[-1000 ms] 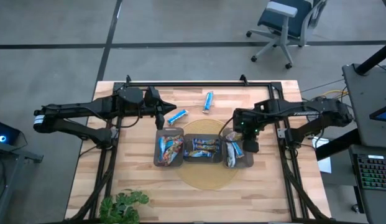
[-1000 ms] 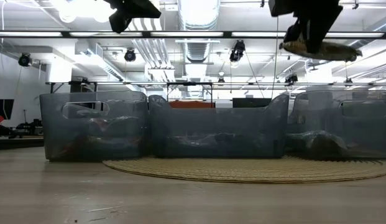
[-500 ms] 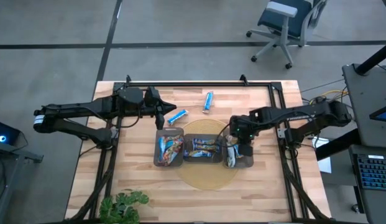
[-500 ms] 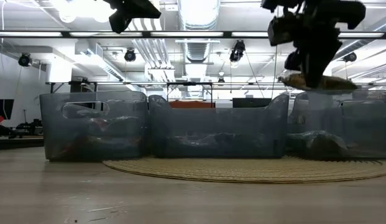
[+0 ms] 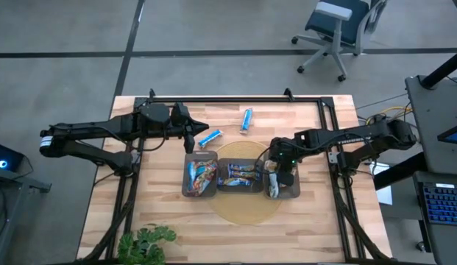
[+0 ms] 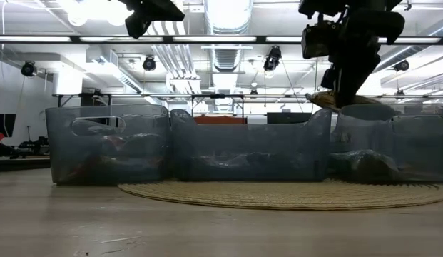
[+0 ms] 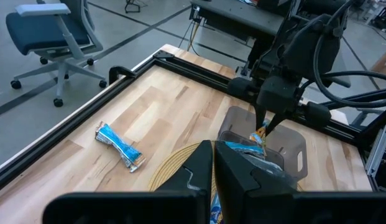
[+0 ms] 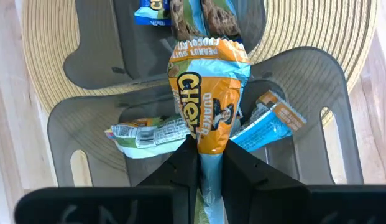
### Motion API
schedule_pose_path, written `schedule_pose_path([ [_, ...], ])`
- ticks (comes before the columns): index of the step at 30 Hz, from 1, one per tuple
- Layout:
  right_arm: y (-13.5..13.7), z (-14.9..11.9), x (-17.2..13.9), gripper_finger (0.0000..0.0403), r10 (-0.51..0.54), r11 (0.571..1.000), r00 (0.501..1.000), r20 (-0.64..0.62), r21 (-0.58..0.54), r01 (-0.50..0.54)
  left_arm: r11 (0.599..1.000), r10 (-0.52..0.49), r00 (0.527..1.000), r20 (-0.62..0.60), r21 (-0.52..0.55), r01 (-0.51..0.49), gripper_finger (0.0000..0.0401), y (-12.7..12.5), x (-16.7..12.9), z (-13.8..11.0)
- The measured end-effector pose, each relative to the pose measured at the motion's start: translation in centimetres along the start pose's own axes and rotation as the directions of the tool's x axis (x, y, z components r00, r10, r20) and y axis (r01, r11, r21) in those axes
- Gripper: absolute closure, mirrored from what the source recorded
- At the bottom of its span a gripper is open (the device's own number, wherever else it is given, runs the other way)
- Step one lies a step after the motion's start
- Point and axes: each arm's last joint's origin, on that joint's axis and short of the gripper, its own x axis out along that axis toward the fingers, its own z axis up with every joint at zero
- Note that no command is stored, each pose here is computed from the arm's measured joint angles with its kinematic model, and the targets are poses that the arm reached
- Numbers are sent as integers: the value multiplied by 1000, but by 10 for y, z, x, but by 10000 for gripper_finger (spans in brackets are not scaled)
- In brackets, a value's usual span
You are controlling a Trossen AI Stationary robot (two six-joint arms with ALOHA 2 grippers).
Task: Pick and place Granola Bars by type
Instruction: Put the orange granola bar into the right black bin
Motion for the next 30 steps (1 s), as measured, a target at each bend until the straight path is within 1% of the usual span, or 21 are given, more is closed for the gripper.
schedule_pose_path([
  [8,0,0,0,360,0,1000,1000,-2,3,0,1000,0,1000,0,-1,0,401,0,0,0],
  [15,0,-1,0,360,5,999,1000,-10,40,-5,1000,-1,1000,0,-2,1,401,0,0,0],
  [19,-1,-5,0,357,18,997,998,-55,71,-14,1000,0,1000,0,-2,0,401,0,0,0],
  [23,-2,-9,1,339,11,995,995,-96,103,-1,1000,0,1000,0,-2,0,401,0,0,0],
  [30,-2,-9,1,295,6,993,996,-94,115,5,1000,0,1000,0,-2,0,401,0,0,0],
])
